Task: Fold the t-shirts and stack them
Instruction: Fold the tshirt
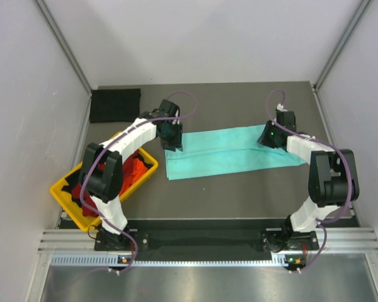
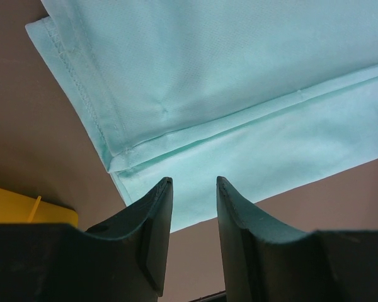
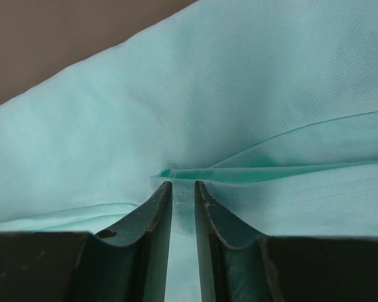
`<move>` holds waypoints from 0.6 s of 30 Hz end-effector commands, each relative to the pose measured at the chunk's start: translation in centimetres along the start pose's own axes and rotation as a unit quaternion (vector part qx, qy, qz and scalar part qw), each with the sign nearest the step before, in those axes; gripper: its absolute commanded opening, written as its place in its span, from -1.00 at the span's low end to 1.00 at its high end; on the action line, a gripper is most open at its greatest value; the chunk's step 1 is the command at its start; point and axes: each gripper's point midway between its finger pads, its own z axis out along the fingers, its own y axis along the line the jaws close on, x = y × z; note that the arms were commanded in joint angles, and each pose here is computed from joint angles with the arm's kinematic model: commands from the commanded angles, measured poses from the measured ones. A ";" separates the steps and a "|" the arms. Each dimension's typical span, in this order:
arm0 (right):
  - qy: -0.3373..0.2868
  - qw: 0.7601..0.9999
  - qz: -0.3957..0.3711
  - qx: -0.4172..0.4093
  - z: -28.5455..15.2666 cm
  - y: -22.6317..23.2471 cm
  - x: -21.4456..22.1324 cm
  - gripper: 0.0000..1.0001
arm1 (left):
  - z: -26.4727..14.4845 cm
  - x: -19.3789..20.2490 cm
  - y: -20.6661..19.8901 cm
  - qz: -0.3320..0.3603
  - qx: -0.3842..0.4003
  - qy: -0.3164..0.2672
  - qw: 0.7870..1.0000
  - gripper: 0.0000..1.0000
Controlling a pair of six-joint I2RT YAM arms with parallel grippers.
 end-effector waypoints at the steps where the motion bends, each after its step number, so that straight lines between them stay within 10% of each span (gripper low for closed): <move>1: -0.044 0.999 -0.001 -0.002 -2.1 1.0 -2.3 -0.56 | -0.2 -1.0 0.1 -0.003 -0.002 -0.020 1.000 -0.22; 18: -0.023 0.999 0.023 0.019 -6.4 0.5 3.0 -0.59 | -0.6 -1.1 -0.6 -0.010 0.015 -0.024 1.000 -0.22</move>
